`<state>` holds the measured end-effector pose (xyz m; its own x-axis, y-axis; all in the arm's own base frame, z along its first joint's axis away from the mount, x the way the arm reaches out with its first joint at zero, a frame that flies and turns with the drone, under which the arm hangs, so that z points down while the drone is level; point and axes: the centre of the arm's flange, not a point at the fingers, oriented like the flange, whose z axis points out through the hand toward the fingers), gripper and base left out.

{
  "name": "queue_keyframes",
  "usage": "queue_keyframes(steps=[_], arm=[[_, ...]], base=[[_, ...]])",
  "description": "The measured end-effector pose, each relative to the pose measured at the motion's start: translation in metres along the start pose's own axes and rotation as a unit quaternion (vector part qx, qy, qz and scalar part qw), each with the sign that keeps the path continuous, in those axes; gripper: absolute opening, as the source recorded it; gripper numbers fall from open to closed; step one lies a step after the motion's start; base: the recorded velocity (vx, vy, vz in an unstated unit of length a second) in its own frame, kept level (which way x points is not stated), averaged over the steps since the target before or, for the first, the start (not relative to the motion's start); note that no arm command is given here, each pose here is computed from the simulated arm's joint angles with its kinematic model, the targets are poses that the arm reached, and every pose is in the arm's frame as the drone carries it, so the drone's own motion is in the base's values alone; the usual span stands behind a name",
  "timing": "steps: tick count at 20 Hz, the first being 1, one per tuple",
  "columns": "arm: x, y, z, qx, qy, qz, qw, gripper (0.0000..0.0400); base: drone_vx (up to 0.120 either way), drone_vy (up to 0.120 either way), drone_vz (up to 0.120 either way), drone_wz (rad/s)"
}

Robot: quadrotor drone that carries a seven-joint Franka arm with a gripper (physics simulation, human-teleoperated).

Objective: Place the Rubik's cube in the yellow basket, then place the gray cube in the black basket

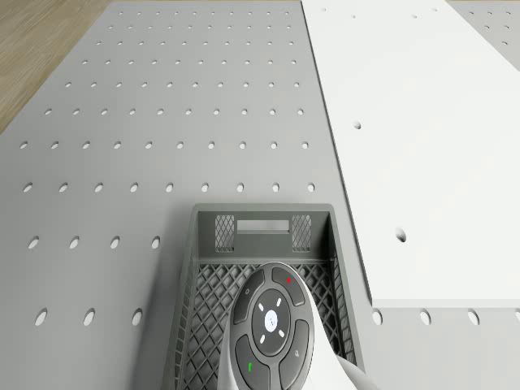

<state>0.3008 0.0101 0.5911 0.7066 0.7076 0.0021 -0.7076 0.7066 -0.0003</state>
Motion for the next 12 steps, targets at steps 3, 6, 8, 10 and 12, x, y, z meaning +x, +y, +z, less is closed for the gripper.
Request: queue_keyframes(steps=[3,6,8,10,12], arm=[[0.0,0.0,-0.011,0.0,0.0,0.0,1.0,0.0388],[0.0,0.0,-0.02,0.0,0.0,0.0,1.0,0.0394],[0.0,0.0,-0.023,0.0,0.0,0.0,1.0,0.0396],[0.0,0.0,-0.026,0.0,0.0,0.0,1.0,0.0398],[0.0,0.0,-0.027,0.0,0.0,0.0,1.0,0.0399]], base=[[0.0,0.0,0.0,0.0],[0.0,0.0,0.0,0.0],[0.0,0.0,0.0,0.0],[0.0,0.0,0.0,0.0],[0.0,0.0,0.0,0.0]])
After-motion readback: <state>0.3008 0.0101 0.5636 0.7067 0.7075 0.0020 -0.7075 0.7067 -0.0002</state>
